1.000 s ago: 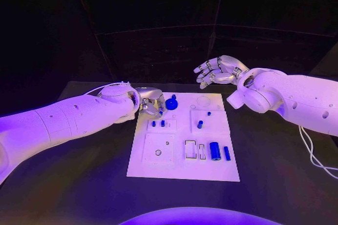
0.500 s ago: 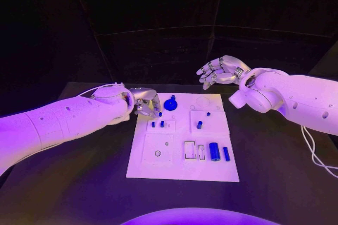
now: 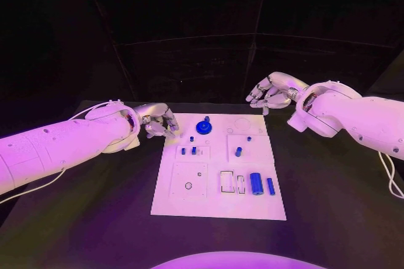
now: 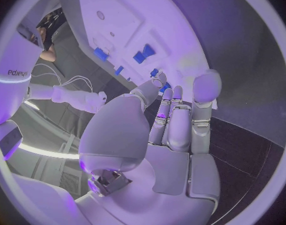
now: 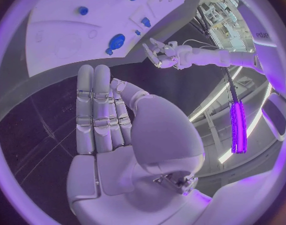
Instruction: Assemble the parts on the task board
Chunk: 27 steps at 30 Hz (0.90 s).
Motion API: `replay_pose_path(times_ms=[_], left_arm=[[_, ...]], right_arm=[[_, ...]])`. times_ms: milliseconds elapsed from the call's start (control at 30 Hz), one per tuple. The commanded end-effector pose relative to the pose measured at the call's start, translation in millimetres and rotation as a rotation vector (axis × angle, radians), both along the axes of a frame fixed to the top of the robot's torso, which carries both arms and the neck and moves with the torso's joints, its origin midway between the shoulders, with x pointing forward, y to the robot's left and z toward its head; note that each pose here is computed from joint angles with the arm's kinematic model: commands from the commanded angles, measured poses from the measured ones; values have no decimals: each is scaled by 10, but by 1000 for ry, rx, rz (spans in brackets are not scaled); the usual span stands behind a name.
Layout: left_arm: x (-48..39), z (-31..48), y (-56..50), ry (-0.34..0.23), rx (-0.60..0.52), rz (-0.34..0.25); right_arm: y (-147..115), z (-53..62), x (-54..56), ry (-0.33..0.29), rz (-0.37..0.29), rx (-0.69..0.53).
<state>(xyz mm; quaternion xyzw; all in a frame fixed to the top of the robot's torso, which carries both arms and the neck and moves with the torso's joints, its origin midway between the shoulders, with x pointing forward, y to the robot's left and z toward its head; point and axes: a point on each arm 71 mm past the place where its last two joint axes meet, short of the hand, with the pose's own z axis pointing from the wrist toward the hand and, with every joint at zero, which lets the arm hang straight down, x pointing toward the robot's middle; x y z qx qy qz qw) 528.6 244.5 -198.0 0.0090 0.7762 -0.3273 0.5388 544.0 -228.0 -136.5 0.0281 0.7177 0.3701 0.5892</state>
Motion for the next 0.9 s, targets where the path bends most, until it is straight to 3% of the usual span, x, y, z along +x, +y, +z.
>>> replay_pose_path(times_ms=[33, 67, 333, 533, 900], left_arm=[[-6, 156, 36, 17, -396, 72], [-8, 161, 39, 19, -411, 75], [-99, 275, -8, 130, -886, 97], [-170, 313, -103, 200, -1080, 76], [-237, 335, -182, 234, -1167, 51]], right_arm=[[-11, -4, -47, -114, 29, -243], [-12, -4, -51, -117, 30, -250], [6, -95, -207, -214, 45, -458], [72, -276, -307, -230, 64, -549], [219, -552, -362, -203, 100, -593]])
